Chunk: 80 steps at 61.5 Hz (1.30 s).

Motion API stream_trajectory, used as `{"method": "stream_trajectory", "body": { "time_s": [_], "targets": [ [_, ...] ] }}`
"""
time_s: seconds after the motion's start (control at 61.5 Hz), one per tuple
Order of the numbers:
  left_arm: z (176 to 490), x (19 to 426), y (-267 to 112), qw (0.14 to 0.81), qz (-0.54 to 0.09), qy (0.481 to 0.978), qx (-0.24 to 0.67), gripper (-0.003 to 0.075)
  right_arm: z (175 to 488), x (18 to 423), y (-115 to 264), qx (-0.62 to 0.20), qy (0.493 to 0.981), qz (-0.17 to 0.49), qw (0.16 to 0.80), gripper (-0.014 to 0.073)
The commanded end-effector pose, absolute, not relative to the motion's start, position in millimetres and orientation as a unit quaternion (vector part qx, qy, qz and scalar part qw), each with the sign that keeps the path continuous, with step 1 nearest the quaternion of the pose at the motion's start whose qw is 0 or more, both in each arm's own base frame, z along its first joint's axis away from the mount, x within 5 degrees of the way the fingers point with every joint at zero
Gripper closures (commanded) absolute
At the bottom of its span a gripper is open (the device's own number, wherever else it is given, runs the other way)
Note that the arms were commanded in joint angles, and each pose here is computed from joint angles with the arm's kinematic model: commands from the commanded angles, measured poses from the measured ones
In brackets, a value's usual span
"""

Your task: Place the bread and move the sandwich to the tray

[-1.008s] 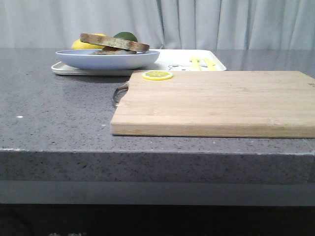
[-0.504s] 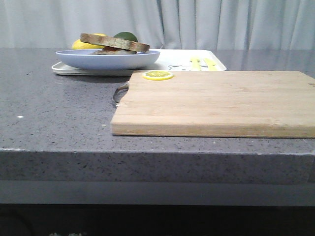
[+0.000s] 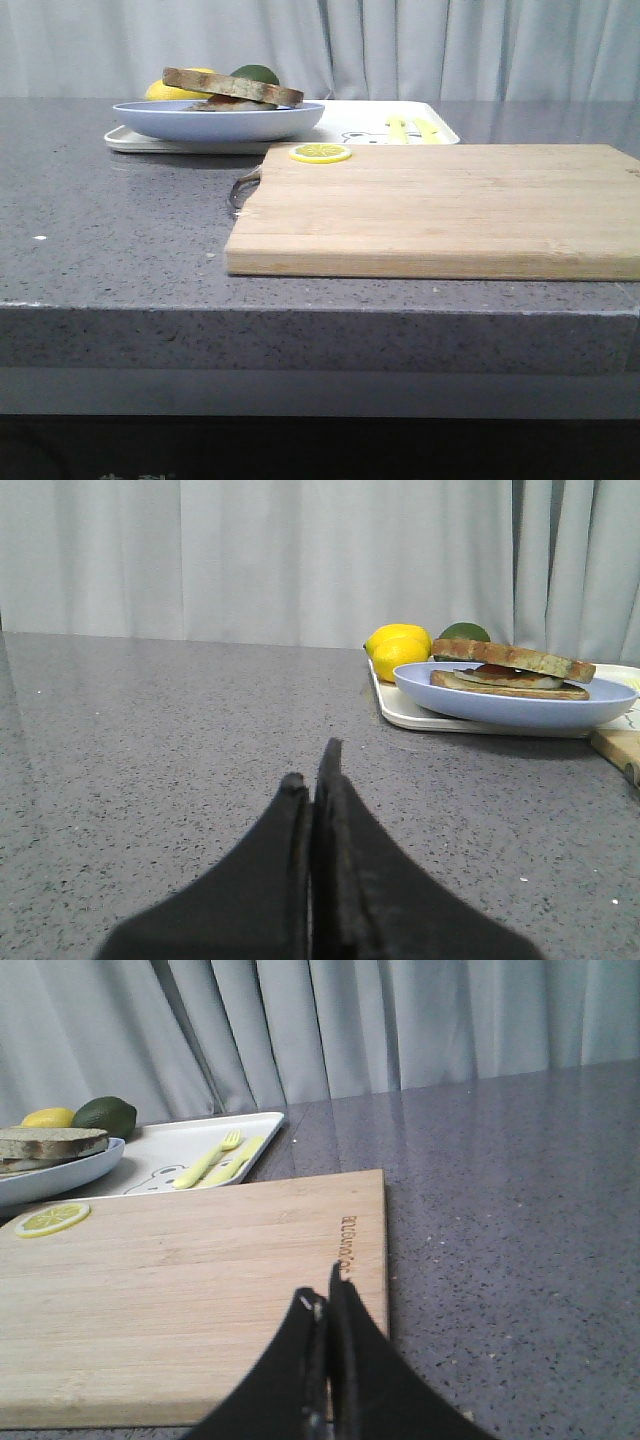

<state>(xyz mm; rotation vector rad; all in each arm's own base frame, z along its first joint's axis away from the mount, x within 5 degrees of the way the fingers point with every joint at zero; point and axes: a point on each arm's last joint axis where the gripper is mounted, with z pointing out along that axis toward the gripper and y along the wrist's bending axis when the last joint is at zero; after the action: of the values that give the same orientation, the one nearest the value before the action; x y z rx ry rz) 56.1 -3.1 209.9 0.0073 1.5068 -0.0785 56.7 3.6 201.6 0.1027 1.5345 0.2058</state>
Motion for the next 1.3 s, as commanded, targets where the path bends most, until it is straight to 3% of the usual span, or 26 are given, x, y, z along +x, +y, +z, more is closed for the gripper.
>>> {"method": "stream_trajectory", "body": {
  "time_s": [0.0, 1.284],
  "targets": [
    [217.4, 53.4, -2.1, 0.76, -0.04, 0.649, -0.006, 0.0741, 210.1, 54.5, 2.7, 0.042, 0.658, 0.085, 0.747, 0.0664],
    [217.4, 53.4, -2.1, 0.76, -0.04, 0.649, -0.006, 0.0741, 210.2, 54.6, 1.8, 0.049, 0.657, 0.081, 0.748, 0.0664]
  ]
}}
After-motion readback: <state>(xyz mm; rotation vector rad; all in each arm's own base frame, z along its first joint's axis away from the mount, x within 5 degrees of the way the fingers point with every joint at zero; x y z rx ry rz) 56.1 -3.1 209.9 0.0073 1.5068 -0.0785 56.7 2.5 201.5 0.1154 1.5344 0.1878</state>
